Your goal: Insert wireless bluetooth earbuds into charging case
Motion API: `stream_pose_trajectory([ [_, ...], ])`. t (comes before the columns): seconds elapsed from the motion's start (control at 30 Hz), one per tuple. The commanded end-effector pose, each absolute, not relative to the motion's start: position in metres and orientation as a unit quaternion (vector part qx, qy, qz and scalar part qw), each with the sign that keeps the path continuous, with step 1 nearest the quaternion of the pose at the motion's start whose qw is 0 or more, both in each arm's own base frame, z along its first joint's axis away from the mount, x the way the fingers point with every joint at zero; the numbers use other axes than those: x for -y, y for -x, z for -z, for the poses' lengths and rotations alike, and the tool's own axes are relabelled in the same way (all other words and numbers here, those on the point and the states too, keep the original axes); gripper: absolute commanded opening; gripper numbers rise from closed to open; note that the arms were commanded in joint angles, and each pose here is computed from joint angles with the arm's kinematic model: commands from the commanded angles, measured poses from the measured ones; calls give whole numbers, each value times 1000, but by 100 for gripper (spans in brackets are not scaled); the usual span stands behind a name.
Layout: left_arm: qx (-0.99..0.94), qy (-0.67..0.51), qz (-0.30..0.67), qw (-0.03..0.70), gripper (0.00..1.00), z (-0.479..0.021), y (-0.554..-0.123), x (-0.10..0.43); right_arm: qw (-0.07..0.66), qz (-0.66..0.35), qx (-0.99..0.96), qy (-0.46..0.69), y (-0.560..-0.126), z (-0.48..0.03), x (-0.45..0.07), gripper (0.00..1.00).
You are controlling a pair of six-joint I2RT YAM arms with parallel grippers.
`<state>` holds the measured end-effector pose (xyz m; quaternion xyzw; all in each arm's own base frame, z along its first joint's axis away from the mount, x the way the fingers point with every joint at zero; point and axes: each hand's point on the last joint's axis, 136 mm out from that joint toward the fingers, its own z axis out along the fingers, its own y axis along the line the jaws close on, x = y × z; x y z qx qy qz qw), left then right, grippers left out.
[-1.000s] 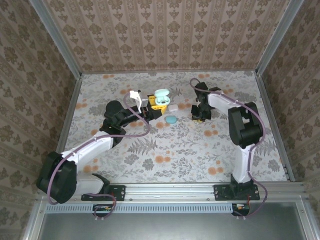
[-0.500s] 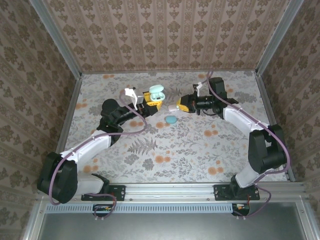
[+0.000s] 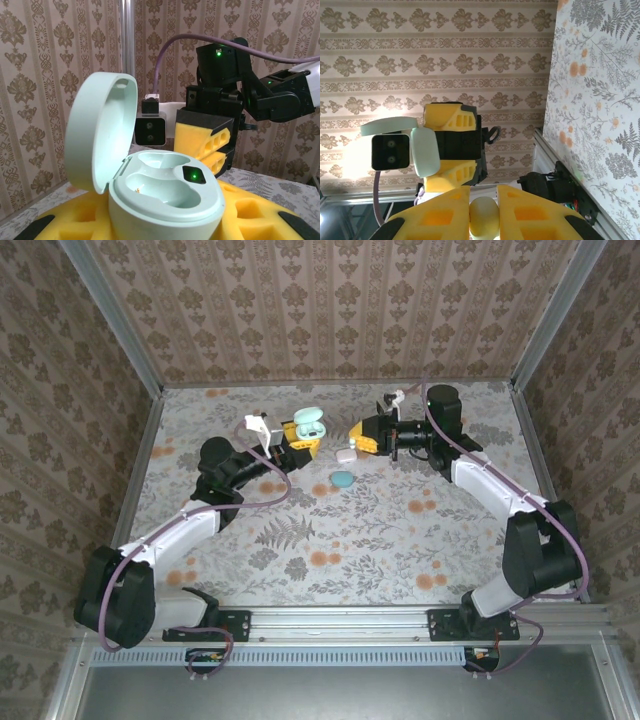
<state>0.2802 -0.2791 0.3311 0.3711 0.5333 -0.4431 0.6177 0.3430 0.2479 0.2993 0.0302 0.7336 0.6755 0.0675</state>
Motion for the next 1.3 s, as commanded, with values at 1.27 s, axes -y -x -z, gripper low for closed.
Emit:
stream_pose_trajectory([
  [1.27, -477, -423, 496, 590, 26, -345, -250, 300, 281, -564, -766, 126, -319, -359, -293, 20],
])
